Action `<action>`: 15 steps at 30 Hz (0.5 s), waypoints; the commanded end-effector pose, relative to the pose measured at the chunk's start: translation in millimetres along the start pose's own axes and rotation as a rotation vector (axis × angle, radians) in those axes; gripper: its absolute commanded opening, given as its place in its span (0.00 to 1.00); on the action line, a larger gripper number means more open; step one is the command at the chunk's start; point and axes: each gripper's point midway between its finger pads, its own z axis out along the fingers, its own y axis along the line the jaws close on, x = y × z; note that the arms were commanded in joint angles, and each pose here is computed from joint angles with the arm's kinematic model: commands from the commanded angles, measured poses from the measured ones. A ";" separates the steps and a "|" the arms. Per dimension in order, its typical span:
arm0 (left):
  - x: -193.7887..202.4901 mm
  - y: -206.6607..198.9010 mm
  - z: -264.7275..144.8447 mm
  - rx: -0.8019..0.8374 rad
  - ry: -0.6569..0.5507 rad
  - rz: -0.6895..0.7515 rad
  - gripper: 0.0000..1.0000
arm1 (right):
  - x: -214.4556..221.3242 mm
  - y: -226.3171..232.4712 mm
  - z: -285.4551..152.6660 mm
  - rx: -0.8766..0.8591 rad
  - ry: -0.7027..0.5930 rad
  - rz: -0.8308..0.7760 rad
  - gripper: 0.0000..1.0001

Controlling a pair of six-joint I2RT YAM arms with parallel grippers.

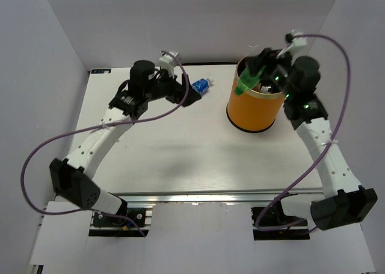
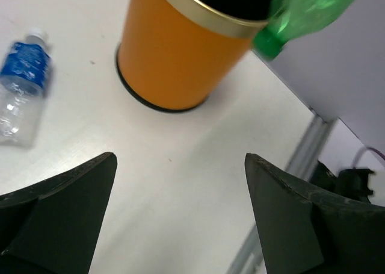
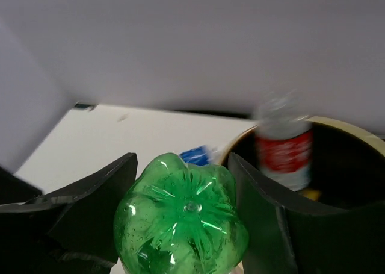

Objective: Put the plastic bottles in the bin

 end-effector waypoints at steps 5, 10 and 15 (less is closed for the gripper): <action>3.7 71.7 66.8 -0.171 0.111 0.056 0.98 | -66.0 -101.4 4.9 0.329 -0.037 -0.237 0.12; 7.8 124.5 104.9 -0.266 0.149 0.128 0.98 | -45.7 -129.5 20.8 0.350 0.012 -0.293 0.85; 2.1 177.6 139.3 -0.289 0.153 0.162 0.98 | -50.8 -128.8 15.0 0.354 -0.016 -0.337 0.89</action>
